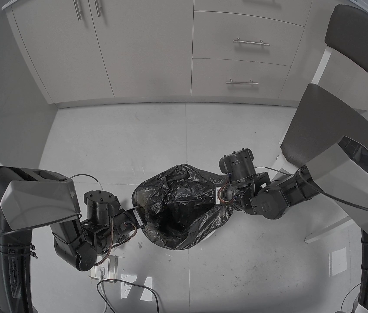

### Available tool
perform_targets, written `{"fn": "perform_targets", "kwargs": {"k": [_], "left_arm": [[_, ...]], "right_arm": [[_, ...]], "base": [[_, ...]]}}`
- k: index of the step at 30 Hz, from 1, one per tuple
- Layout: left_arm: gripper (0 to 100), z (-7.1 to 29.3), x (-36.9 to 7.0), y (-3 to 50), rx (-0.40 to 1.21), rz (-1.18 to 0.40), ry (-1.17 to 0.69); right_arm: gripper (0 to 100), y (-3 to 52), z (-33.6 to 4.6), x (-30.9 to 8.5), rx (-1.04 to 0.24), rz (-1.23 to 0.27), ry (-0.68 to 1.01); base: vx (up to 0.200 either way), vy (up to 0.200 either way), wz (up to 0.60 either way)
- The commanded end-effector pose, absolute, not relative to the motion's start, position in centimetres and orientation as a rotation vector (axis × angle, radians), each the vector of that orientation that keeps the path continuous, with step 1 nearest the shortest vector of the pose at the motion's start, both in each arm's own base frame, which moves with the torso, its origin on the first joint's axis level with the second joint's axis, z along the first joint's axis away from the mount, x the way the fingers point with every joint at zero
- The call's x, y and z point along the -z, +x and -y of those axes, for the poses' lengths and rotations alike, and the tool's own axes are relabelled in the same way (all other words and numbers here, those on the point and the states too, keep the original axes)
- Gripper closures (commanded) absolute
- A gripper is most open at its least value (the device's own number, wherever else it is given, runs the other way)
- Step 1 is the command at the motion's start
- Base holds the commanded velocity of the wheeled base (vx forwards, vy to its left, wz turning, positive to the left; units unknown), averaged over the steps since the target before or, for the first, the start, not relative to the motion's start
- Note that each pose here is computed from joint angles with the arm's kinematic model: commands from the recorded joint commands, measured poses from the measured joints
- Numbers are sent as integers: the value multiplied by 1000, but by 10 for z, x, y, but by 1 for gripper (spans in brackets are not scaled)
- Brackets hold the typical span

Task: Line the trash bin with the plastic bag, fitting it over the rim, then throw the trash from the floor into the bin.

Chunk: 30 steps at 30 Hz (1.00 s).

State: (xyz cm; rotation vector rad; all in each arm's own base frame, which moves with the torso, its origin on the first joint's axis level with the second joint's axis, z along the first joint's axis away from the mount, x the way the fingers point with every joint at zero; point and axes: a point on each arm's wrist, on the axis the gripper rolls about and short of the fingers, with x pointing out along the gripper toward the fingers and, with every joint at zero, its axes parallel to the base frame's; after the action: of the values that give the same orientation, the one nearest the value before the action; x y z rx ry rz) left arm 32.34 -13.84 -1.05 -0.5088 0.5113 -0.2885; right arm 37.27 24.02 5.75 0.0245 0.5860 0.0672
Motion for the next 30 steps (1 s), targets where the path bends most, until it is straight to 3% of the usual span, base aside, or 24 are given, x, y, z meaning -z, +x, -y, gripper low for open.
{"fn": "perform_targets", "kwargs": {"k": [1,17,18,22,23,30], "left_arm": [[100,139,12,325,289,-511,-509],[100,138,16,327,287,-520,-488],[100,138,16,327,287,-520,-488],[100,138,17,326,286,-528,-486],[0,138,17,326,286,-528,-486],[0,138,16,327,290,-521,-488]], "right_arm": [[100,375,-239,-54,-60,-592,25],[100,376,-239,-47,-54,-603,18],[0,376,-239,-47,-54,-603,18],[0,376,-239,-46,-55,-605,16],[0,376,-239,-47,-57,-605,17],[0,375,-241,-49,-63,-599,16]], "base": [[0,0,0],[0,0,0],[0,0,0],[0,0,0],[0,0,0],[0,0,0]]}}
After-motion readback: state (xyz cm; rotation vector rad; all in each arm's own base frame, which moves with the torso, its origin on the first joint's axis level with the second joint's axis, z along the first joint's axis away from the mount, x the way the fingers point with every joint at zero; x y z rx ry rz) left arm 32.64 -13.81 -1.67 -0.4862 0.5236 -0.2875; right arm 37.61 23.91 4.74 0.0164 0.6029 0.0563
